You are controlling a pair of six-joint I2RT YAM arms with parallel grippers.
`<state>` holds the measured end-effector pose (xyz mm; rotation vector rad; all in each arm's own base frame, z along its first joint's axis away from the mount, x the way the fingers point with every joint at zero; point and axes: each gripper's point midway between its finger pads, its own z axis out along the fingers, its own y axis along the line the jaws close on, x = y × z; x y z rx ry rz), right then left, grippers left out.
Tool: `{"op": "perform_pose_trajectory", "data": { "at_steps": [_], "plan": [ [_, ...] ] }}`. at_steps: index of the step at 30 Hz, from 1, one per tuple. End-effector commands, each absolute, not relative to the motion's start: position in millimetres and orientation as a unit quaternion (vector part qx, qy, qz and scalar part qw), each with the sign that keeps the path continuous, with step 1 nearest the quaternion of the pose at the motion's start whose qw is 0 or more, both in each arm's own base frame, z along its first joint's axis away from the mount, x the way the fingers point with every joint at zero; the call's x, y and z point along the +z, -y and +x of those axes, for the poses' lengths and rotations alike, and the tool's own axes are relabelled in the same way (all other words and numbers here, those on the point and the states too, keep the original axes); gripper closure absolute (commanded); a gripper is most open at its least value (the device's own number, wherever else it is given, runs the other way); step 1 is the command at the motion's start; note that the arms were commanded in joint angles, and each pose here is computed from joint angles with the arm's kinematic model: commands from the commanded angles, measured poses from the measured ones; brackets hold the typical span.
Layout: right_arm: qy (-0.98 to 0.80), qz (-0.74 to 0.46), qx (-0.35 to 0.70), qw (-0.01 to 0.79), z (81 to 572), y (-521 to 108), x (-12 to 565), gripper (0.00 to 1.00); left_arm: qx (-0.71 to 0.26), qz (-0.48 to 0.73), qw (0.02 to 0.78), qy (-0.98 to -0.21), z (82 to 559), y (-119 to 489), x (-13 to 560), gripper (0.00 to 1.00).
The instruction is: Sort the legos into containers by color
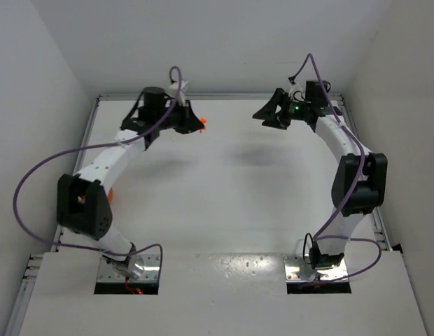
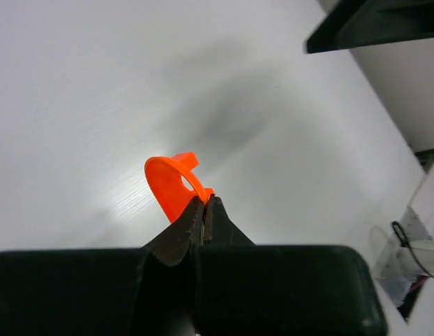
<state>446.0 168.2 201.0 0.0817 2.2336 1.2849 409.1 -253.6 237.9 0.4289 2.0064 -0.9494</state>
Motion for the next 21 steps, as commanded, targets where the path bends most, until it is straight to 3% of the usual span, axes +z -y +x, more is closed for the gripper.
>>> {"op": "perform_pose_trajectory", "data": {
  "at_steps": [1, 3, 4, 10, 21],
  "plan": [
    [-0.843, -0.051, 0.409, 0.346, 450.8, -152.1, 220.0, 0.30, -0.292, 0.199, 0.435, -0.828, 385.0, 178.5, 255.4, 1.00],
    [-0.847, -0.080, 0.390, 0.353, 452.9, -148.4, 217.1, 0.30, -0.257, 0.217, 0.448, -0.828, 381.3, 134.0, 272.8, 1.00],
    [-0.849, -0.083, 0.387, 0.348, 455.5, -148.0, 210.9, 0.30, -0.254, 0.211, 0.416, -0.847, 365.2, 117.9, 266.0, 1.00],
    [-0.853, -0.122, 0.378, 0.339, 469.1, -151.8, 190.9, 0.29, -0.195, 0.199, 0.389, -0.878, 319.2, 2.2, 266.9, 1.00],
    [-0.848, -0.147, 0.410, 0.304, 481.8, -165.6, 164.9, 0.29, -0.092, 0.080, 0.330, -0.936, 245.8, -86.5, 237.8, 1.00]
  ]
}}
